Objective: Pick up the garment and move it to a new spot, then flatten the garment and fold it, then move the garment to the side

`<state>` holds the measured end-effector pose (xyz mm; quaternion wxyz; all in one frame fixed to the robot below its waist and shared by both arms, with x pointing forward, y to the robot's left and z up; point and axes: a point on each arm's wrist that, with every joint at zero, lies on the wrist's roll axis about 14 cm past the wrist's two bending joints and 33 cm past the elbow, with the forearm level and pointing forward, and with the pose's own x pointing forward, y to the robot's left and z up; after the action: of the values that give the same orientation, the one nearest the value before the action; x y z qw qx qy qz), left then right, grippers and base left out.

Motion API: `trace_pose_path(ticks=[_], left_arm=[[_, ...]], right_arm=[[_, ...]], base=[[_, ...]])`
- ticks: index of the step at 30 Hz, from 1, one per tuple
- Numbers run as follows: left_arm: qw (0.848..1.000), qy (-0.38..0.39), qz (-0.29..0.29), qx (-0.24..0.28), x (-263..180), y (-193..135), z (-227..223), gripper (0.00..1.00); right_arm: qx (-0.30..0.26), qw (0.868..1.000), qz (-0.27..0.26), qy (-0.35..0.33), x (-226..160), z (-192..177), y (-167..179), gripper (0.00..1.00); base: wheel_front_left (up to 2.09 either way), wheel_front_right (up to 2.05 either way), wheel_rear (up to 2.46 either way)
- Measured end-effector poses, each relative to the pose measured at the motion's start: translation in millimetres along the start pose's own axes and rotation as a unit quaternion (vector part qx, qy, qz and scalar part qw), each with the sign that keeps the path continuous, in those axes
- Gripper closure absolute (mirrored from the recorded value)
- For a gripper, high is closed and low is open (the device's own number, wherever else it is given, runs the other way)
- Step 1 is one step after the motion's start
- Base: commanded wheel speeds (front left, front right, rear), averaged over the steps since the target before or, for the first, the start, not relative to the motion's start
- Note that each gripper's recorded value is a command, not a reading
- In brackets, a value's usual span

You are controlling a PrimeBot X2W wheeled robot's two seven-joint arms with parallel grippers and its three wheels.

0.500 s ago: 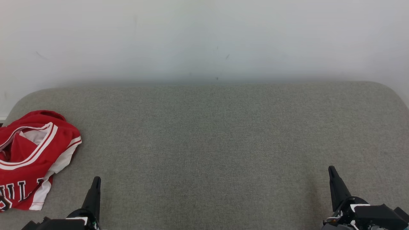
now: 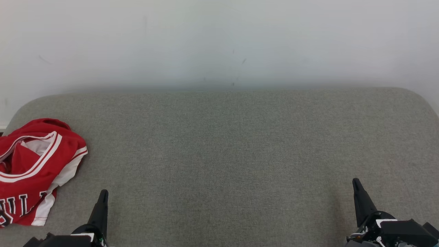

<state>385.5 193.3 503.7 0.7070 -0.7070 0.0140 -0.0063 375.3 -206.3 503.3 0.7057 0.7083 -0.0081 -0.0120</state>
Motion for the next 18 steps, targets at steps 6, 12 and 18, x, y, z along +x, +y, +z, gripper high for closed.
trace_pose_path(ticks=[6,12,18], left_arm=[[1.000,-0.001,0.031,-0.005,-9,21,-1,0.00],[0.999,-0.005,0.052,-0.007,-16,35,-3,0.00],[0.999,-0.013,0.050,0.005,-16,33,-3,0.00]], right_arm=[[0.003,1.000,-0.030,-0.001,-8,0,-20,0.00],[0.003,0.999,-0.051,-0.004,-15,-1,-33,0.00],[-0.013,0.999,-0.050,-0.006,-15,-4,-32,0.00]], base=[[0.00,0.00,0.00],[0.00,0.00,0.00],[0.00,0.00,0.00]])
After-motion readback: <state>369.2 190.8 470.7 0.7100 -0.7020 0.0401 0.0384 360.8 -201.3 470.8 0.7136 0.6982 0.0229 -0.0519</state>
